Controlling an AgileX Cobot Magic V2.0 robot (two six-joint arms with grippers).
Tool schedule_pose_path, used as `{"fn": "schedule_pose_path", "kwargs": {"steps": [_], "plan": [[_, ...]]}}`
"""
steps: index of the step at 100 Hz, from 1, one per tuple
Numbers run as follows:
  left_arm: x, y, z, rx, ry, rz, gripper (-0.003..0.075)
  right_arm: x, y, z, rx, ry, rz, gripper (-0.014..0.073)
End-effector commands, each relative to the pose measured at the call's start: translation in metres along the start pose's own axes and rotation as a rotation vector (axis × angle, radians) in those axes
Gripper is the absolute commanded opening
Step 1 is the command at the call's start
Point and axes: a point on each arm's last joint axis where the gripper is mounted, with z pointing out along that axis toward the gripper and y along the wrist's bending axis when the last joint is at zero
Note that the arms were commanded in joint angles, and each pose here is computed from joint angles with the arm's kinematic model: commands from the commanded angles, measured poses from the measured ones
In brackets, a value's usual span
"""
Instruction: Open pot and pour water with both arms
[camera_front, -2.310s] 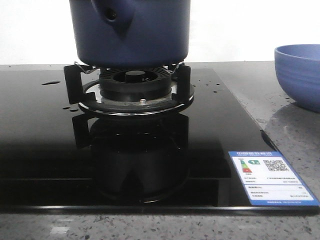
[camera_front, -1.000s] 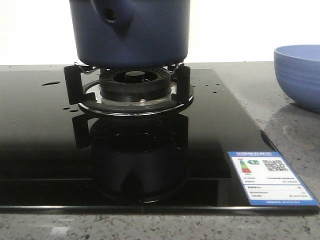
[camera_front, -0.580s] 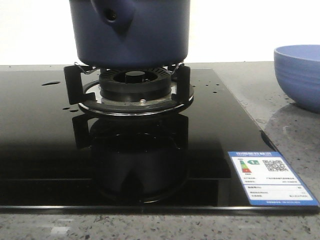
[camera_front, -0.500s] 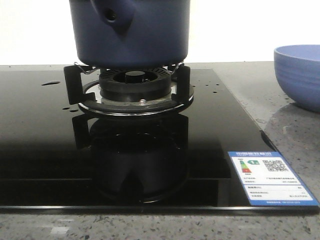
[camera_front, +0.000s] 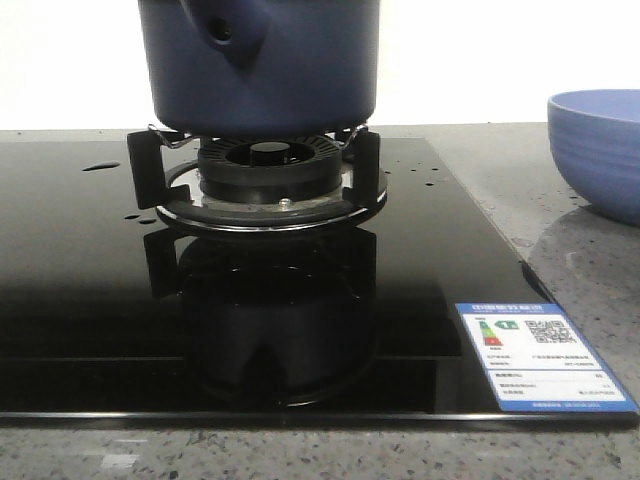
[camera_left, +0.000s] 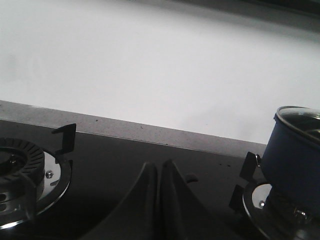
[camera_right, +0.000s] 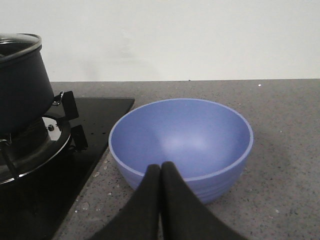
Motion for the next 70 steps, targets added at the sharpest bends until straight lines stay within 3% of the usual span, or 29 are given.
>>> {"fn": "schedule_pose_path", "kwargs": {"steps": [1, 40, 70], "plan": [[-0.003, 0.000, -0.005, 0.007, -0.093, 0.016, -0.0019, -0.011, -0.003, -0.001, 0.042, -0.058, 0.003, -0.0056], [0.077, 0.015, -0.019, -0.002, -0.052, 0.040, -0.0019, -0.012, -0.003, -0.001, 0.043, -0.060, 0.003, -0.0056], [0.080, 0.014, -0.019, 0.015, -0.016, 0.034, -0.0019, -0.011, -0.003, -0.001, 0.042, -0.057, 0.004, -0.0056]]}}
